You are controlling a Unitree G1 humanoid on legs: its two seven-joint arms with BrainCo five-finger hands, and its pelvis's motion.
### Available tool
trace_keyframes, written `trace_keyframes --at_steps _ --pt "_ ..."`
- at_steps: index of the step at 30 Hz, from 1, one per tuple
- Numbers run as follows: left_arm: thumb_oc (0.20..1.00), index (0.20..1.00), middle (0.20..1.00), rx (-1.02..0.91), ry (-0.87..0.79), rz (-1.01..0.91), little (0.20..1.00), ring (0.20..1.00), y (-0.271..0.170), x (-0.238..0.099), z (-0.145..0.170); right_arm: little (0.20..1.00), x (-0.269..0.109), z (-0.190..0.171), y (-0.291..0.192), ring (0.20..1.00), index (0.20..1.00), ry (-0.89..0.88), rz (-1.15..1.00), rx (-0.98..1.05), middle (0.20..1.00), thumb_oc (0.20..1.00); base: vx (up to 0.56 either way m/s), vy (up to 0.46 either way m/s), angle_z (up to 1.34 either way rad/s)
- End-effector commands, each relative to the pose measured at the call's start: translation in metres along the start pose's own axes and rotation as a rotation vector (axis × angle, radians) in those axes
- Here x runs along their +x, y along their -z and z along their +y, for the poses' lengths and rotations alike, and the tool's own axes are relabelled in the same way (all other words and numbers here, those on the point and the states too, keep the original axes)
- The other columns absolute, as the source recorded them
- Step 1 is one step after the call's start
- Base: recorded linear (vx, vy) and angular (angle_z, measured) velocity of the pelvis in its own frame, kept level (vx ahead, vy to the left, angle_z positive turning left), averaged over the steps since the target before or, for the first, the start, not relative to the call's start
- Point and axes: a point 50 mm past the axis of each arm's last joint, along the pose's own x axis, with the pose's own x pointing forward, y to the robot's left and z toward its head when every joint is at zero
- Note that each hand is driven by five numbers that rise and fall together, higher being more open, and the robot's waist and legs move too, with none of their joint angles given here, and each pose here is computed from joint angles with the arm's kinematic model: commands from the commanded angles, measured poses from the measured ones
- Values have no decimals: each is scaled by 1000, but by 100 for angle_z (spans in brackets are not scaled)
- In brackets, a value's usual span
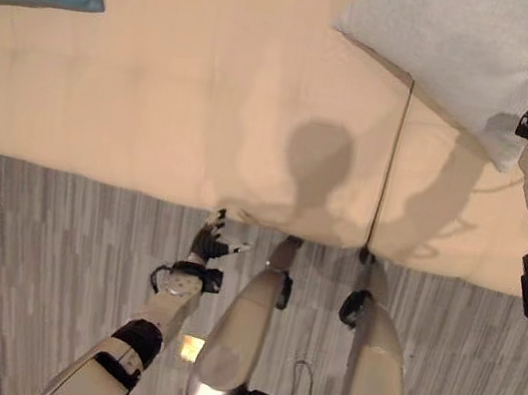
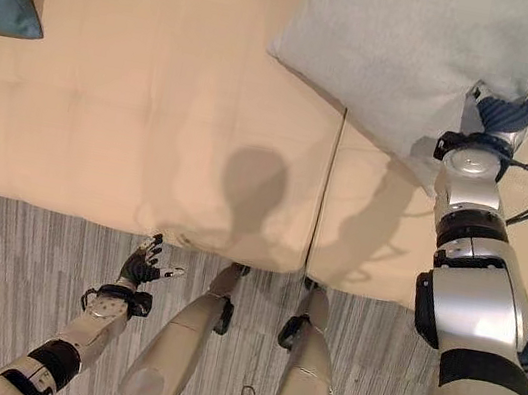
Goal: Pick up all the scattered cushions and arrange them neatly on the sofa.
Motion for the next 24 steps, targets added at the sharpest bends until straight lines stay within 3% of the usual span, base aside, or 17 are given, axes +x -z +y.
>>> trace_keyframes --at_steps 1,6,9,12,17,24 --pt "1000 1000 1000 55 26 -70 1000 1000 -13 0 7 200 -10 34 -41 200 200 -153 -149 37 200 200 0 0 0" --pt "1000 1000 1000 48 9 -67 1000 1000 -11 -1 14 200 -8 32 -56 200 200 -169 -231 -37 200 200 0 0 0" --pt "1000 1000 1000 44 -6 -62 1000 1000 -9 -3 22 200 1 16 -72 200 200 -145 -381 -286 200 200 0 0 0" --pt "1000 1000 1000 51 -3 -66 1000 1000 -9 -4 25 200 9 0 -85 200 200 -97 -450 -380 200 200 0 0 0" --pt "1000 1000 1000 52 8 -73 1000 1000 -10 -5 26 200 15 -20 -116 200 200 -32 -550 -427 200 200 8 -16 0" --pt "1000 1000 1000 62 13 -65 1000 1000 -9 -5 25 200 0 -11 -168 200 200 -5 -749 -406 200 200 25 4 3"
